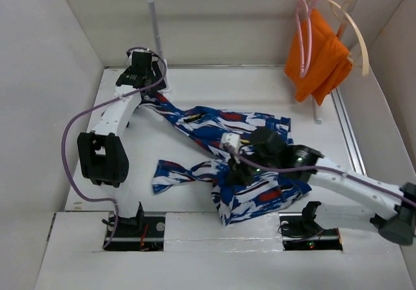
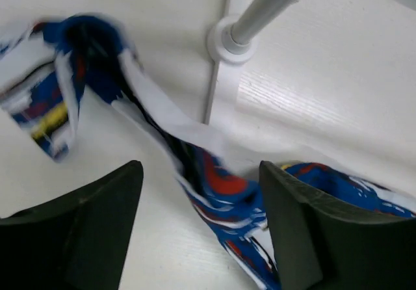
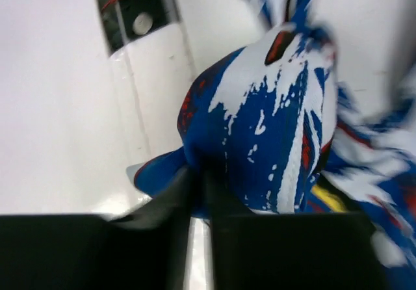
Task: Place the trousers on the hanger
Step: Flatten out the trousers at the center of the board.
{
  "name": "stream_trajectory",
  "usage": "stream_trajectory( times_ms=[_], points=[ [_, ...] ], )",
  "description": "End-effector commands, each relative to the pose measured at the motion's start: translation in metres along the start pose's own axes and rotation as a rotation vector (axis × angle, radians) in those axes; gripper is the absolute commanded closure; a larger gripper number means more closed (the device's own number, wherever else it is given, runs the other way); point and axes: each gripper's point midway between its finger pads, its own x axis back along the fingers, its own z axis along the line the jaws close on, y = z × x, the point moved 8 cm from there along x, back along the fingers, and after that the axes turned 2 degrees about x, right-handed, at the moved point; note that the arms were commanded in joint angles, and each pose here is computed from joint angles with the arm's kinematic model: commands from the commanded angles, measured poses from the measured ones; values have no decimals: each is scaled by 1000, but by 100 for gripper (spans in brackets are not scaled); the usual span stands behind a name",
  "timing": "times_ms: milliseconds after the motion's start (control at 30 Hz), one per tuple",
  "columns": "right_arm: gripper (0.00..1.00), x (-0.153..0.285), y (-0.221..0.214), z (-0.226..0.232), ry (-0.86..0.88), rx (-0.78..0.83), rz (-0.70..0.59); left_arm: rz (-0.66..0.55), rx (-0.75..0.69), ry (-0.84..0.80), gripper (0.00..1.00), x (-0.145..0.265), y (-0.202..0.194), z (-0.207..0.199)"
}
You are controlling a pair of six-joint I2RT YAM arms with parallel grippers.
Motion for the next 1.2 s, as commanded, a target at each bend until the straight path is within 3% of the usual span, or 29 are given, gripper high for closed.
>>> stream_trajectory(
  times_ms=[0,33,67,133,233,267,300,333,367,400,433,467,500,533,567,667,767,1033,1133,1167],
  points=[
    [73,-34,18,20,61,92,12,76,-34,-24,30,21,-8,0],
    [57,-35,19,16,31,96,18,100,-33,-28,30,19,-25,6],
    [35,-35,19,10,-8,87,18,71,-43,-63,30,40,-31,2],
    [28,-16,26,-15,-114,42,-68,78,-49,-62,31,56,-61,15],
    [28,21,14,-66,-344,-96,-176,109,-7,-88,32,71,-102,37],
    [32,39,-3,-94,-503,-196,-188,121,14,-98,33,77,-117,45],
    [43,40,-2,-96,-528,-208,-198,126,21,-106,33,78,-118,44],
    [62,54,-24,-119,-634,-298,-204,124,26,-117,33,85,-125,49],
    [92,58,-34,-129,-675,-338,-212,138,20,-153,33,90,-130,47],
    [99,65,-40,-142,-728,-359,-245,142,19,-180,33,93,-132,46],
    [100,64,-59,-152,-766,-417,-227,147,15,-196,33,98,-133,47],
    [100,79,-70,-168,-837,-479,-254,135,15,-205,33,103,-131,48],
    [91,83,-75,-176,-854,-499,-272,131,11,-209,33,106,-130,48],
    [76,88,-82,-183,-895,-539,-269,124,-1,-213,33,110,-129,49],
    [51,91,-90,-192,-922,-564,-263,127,-8,-214,33,110,-129,50],
    [28,106,-107,-219,-1009,-625,-241,145,-30,-222,32,111,-136,45],
    [22,118,-125,-240,-1053,-704,-219,195,-13,-253,31,106,-145,39],
    [22,81,-146,-275,-882,-820,-123,202,-31,-300,31,95,-140,27],
    [27,66,-150,-278,-798,-836,-148,194,-39,-308,32,95,-139,26],
    [40,63,-151,-277,-789,-843,-155,187,-38,-307,32,95,-138,27]
  ],
)
